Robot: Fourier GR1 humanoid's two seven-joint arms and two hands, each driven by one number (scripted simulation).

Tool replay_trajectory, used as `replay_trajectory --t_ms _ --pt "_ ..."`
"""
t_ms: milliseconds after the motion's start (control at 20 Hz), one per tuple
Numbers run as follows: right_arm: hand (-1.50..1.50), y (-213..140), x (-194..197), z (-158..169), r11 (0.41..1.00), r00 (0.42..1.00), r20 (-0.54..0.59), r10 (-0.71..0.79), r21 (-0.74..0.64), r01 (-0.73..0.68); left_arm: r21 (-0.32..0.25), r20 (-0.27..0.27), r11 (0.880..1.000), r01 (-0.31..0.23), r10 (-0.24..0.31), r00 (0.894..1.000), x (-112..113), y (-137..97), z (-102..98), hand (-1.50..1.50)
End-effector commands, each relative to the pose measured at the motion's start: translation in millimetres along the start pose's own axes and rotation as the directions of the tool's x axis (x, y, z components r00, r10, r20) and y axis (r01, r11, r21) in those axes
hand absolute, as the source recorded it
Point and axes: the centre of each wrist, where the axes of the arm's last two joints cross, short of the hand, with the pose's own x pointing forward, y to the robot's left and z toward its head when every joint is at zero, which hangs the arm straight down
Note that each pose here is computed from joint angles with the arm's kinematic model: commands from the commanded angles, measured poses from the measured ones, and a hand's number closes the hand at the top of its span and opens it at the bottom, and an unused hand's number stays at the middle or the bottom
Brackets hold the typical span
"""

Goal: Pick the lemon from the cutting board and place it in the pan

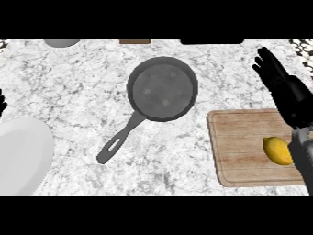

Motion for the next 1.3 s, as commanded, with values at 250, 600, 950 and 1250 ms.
replay_trajectory --t_ms 250,600,950,1250 --pt "-1.5 13 28 4 0.79 0.914 0.218 -0.342 0.593 0.154 0.09 -0.31 0.996 0.008 0.02 0.951 -39 -4 6 0.0" --pt "1.5 -91 -45 66 0.958 0.924 0.287 -0.251 -0.059 0.279 0.086 -0.393 0.996 -0.035 0.066 0.917 -41 -19 -6 0.0" --pt "-1.5 -143 -39 112 0.986 0.934 0.351 -0.061 0.166 0.002 0.056 -0.394 0.998 -0.021 0.041 0.918 -49 -43 -25 0.0" --pt "-1.5 -174 40 99 0.898 0.906 0.258 0.336 0.202 -0.39 0.045 -0.39 0.998 -0.032 0.047 0.92 -36 -39 -19 0.0"
